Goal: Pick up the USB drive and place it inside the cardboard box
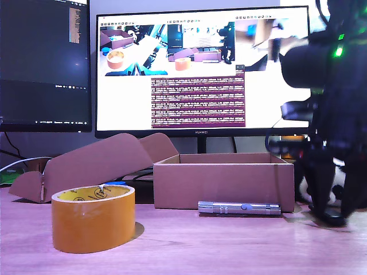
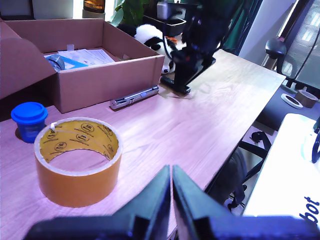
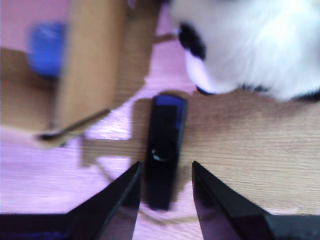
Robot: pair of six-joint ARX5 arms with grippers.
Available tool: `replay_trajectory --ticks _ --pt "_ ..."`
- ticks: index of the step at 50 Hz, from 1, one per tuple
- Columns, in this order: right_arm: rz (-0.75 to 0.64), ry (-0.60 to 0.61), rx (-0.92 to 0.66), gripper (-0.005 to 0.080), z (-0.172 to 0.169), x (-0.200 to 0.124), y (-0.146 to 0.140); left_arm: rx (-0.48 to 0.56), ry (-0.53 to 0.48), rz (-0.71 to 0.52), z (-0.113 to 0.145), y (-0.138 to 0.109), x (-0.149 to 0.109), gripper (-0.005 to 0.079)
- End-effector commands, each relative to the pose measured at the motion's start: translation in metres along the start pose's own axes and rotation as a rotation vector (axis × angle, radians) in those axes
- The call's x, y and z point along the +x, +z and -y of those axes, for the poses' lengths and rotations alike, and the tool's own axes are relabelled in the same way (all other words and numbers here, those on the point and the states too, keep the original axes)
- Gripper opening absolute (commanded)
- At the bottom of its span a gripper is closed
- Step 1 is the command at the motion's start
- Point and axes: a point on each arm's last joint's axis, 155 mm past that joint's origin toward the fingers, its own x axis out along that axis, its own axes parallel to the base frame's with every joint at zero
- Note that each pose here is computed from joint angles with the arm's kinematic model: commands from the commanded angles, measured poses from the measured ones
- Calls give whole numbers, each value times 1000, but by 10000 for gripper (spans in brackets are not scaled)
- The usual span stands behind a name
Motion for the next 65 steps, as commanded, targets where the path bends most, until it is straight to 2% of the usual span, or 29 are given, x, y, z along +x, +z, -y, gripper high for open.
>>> replay_trajectory --ticks 1,9,19,26,39,45,57,65 --pt "-18 -11 -9 282 1 5 -3 2 3 -13 -3 -8 3 -19" --pt "-20 -10 -9 267 1 7 -3 2 8 -13 -4 -7 3 -19" --pt "-31 4 -33 60 -2 7 -6 2 19 -11 -6 -7 3 -19" --pt "-49 17 -45 -3 -4 6 -10 3 25 -10 -7 -7 3 -19" --pt "-165 -16 -57 -5 5 -1 -37 10 26 -10 -7 -7 3 -19" --pt "-196 26 -59 -2 -3 -10 -42 10 26 -10 -7 -7 3 -19" --pt "-145 151 -124 0 -33 -45 -24 10 47 -7 -11 -6 3 -19" --pt "-52 273 -179 0 -63 -80 -3 17 59 -5 -13 -6 2 -19"
